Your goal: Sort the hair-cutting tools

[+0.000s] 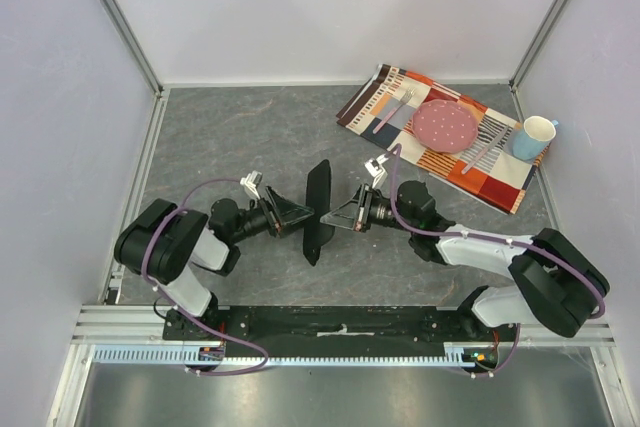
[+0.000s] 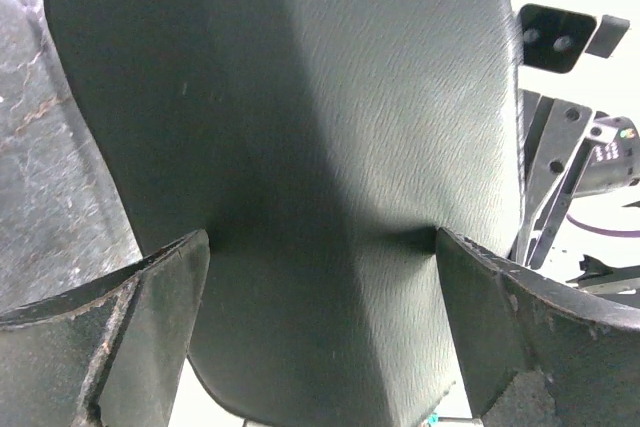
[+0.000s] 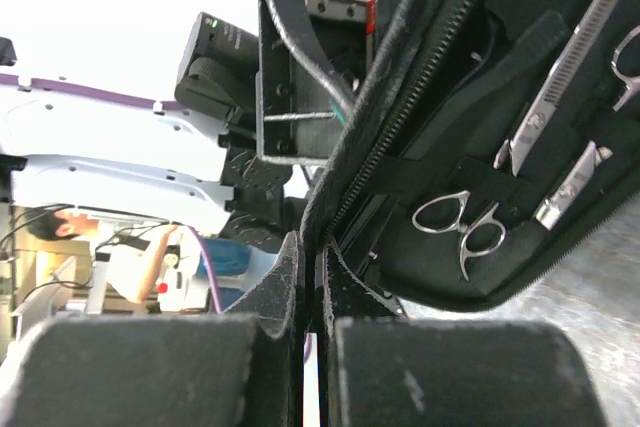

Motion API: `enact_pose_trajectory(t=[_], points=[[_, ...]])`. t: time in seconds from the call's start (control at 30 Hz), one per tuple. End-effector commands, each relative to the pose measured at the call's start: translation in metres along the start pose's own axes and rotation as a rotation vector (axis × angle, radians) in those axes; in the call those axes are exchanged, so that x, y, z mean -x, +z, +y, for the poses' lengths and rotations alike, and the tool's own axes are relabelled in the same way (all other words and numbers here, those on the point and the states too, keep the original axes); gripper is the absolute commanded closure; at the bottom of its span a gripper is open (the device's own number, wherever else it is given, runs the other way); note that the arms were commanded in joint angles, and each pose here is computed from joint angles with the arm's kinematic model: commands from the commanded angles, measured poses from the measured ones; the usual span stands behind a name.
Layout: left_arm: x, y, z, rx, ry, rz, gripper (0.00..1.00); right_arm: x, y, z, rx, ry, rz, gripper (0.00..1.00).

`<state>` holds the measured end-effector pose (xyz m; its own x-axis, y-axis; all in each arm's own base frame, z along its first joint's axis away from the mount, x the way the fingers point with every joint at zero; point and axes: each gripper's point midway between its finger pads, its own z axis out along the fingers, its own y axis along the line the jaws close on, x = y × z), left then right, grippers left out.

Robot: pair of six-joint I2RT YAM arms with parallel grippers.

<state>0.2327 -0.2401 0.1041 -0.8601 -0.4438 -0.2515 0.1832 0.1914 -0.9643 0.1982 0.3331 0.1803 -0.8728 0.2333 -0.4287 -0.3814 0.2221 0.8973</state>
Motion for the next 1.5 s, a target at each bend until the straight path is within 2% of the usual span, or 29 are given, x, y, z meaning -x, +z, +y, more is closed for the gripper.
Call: enact_pose_trajectory(t=[0.0, 0.23, 0.53, 0.93, 1.0, 1.1, 1.2, 1.3, 1.43, 1.47], points=[[0.033, 0.004, -0.067, -0.223, 0.176, -0.119, 0.00, -0.022, -0.006, 0.097, 0.376, -0.069, 0.091, 1.00], [0.031, -0.002, -0.070, -0.128, 0.244, -0.104, 0.00, -0.029, -0.004, 0.104, 0.432, -0.100, 0.096, 1.00], [0.019, -0.015, -0.087, -0.178, 0.242, -0.083, 0.01, -0.029, -0.013, 0.121, 0.609, -0.092, 0.070, 1.00], [0.018, -0.023, -0.101, -0.189, 0.267, -0.092, 0.02, -0.037, -0.005, 0.114, 0.638, -0.105, 0.128, 1.00], [0.020, -0.023, -0.105, -0.195, 0.275, -0.103, 0.04, -0.038, -0.005, 0.112, 0.633, -0.105, 0.129, 1.00], [0.023, -0.024, -0.110, -0.195, 0.281, -0.118, 0.12, -0.038, -0.005, 0.111, 0.635, -0.106, 0.130, 1.00], [0.025, -0.024, -0.113, -0.193, 0.292, -0.122, 0.27, -0.038, -0.006, 0.114, 0.644, -0.110, 0.139, 1.00], [0.027, -0.025, -0.115, -0.195, 0.296, -0.131, 0.33, -0.039, -0.008, 0.116, 0.644, -0.113, 0.148, 1.00], [0.029, -0.026, -0.120, -0.195, 0.306, -0.142, 0.38, -0.044, -0.006, 0.108, 0.597, -0.113, 0.174, 0.99], [0.030, -0.026, -0.123, -0.199, 0.312, -0.144, 0.38, -0.046, -0.006, 0.105, 0.584, -0.116, 0.181, 0.93]])
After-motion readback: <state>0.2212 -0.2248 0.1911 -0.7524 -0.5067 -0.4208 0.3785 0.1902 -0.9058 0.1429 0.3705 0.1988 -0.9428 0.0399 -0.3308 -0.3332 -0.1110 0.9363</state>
